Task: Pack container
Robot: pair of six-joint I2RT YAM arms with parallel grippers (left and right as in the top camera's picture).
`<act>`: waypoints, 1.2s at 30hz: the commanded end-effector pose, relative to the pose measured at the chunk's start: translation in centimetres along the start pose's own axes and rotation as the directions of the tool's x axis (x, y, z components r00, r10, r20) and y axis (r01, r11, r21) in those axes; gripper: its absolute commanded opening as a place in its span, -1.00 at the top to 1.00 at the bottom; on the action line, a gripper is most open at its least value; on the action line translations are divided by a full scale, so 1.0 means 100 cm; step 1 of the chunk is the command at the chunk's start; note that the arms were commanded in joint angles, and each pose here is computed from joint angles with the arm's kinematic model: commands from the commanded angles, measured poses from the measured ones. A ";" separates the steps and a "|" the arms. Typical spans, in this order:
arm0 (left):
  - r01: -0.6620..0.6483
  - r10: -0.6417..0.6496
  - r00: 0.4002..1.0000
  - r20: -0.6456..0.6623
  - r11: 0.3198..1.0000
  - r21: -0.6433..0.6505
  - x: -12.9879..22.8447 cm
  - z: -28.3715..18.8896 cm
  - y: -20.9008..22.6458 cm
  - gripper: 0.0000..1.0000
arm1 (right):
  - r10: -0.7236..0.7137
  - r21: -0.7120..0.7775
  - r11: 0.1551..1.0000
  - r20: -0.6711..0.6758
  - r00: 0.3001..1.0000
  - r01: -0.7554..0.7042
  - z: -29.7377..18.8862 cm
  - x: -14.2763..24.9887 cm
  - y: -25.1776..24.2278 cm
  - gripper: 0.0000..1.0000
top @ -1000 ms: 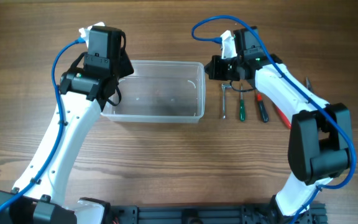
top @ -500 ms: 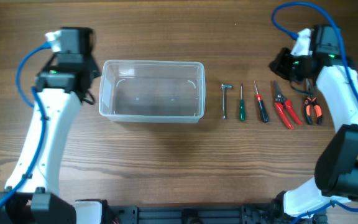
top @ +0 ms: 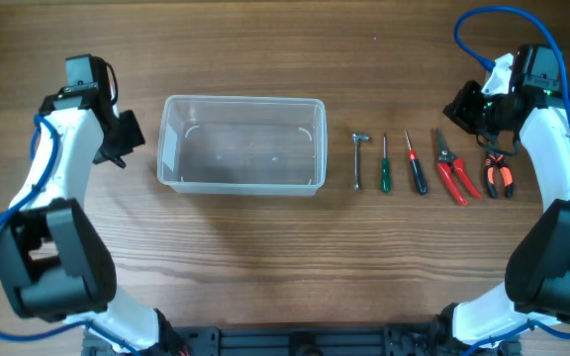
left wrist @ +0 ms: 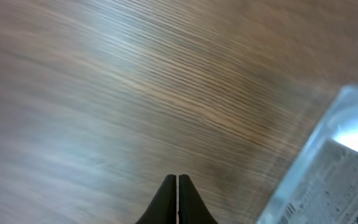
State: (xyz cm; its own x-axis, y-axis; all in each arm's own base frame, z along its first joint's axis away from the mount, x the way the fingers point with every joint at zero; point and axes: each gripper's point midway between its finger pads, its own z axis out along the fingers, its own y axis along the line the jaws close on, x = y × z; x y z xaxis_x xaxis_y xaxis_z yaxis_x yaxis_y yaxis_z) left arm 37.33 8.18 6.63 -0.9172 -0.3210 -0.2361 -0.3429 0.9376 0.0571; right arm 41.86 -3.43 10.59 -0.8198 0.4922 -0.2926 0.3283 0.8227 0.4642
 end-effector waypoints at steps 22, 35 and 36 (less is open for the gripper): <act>-0.063 0.129 0.980 -0.150 0.921 0.384 0.036 -0.002 -0.064 0.92 | -0.008 0.079 0.997 0.046 0.999 0.004 -0.007 -0.008 -0.010 0.92; -0.037 0.135 0.965 -0.223 0.919 0.394 0.053 -0.006 -0.064 0.92 | -0.007 0.104 0.995 0.054 0.998 0.001 -0.008 -0.010 -0.017 0.91; -0.036 0.135 0.965 -0.226 0.919 0.393 0.054 -0.007 -0.064 0.92 | -0.010 0.106 0.994 0.054 0.998 0.004 -0.008 -0.010 -0.017 0.91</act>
State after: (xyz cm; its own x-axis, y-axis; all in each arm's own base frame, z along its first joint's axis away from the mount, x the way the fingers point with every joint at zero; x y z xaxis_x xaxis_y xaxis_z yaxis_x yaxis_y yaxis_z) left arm 34.37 0.94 5.39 -0.9727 -0.2321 -0.0050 -0.2207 0.9313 -0.2898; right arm 41.75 -4.75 10.15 -0.8085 0.4977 -0.3141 0.3637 0.8421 0.3982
